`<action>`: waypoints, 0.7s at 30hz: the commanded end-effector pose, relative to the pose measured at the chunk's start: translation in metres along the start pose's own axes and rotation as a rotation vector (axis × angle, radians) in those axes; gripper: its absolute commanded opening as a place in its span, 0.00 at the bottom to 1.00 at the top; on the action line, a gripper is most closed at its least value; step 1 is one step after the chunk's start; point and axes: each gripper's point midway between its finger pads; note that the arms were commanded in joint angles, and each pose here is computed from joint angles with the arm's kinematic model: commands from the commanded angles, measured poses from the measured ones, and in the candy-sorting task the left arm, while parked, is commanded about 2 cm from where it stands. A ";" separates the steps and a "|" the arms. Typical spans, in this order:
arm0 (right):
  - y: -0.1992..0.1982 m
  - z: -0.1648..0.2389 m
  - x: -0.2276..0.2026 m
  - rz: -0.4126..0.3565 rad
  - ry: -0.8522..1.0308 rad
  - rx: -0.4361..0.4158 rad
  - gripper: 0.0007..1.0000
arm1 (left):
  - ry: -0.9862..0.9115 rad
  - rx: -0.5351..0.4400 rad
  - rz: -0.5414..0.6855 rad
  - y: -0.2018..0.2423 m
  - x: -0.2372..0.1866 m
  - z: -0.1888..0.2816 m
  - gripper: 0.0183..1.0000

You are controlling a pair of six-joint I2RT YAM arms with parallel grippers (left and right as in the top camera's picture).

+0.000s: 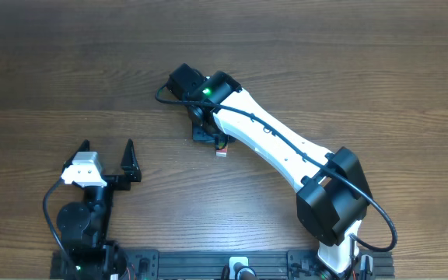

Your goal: Stack Cubes

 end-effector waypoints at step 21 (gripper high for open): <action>-0.001 -0.005 -0.004 -0.012 0.023 -0.017 0.39 | 0.000 -0.002 -0.014 0.000 -0.001 0.000 1.00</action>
Point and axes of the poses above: each gripper's point midway between its finger pads, its own z axis back along the fingers, its own y axis along the line the jaws close on, x = y × z, and after that the axes turned 3 degrees about z, right-handed
